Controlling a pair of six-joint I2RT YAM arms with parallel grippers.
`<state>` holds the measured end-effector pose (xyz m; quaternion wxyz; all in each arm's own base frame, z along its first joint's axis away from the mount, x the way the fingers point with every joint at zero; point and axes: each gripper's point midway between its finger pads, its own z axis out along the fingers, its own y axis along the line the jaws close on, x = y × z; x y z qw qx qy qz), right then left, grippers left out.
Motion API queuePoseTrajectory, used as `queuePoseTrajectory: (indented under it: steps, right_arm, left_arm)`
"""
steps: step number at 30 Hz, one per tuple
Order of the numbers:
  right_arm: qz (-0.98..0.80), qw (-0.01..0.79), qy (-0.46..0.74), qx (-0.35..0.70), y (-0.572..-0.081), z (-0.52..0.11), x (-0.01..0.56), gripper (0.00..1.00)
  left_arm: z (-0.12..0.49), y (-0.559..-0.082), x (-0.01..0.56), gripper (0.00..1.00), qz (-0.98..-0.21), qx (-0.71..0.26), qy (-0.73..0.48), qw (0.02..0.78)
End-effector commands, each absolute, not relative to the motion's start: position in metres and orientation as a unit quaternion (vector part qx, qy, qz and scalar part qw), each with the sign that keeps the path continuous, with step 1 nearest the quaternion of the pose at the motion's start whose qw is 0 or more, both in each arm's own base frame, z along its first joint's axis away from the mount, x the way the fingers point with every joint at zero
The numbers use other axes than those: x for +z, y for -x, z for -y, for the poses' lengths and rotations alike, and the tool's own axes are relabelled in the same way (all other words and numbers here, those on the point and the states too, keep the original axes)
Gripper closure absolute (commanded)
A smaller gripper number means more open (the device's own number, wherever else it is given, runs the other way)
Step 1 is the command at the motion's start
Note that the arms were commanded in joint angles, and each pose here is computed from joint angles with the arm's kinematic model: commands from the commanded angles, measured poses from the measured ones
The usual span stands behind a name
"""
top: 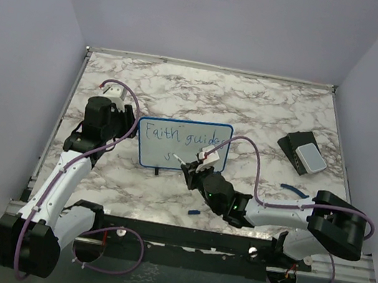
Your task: Write a sentence on the whiteboard
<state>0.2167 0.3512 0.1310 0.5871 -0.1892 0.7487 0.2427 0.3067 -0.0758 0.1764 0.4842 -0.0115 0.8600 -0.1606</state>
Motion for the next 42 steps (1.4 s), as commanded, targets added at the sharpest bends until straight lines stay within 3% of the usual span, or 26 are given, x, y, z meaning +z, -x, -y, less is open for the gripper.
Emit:
queuePoseTrajectory:
  steps: [1, 21, 42]
  right_arm:
    - [-0.754, 0.593, 0.164, 0.228, -0.227, -0.347, 0.132, 0.99]
    - [-0.766, 0.598, 0.127, 0.196, -0.229, -0.317, 0.128, 0.99]
    - [-0.724, 0.615, 0.194, 0.245, -0.220, -0.342, 0.160, 0.99]
  left_arm:
    - [0.076, -0.304, 0.173, 0.53, -0.861, -0.158, 0.011, 0.483]
    - [0.076, -0.304, 0.174, 0.53, -0.860, -0.159, 0.011, 0.484]
    - [0.075, -0.304, 0.174, 0.53, -0.860, -0.158, 0.011, 0.484]
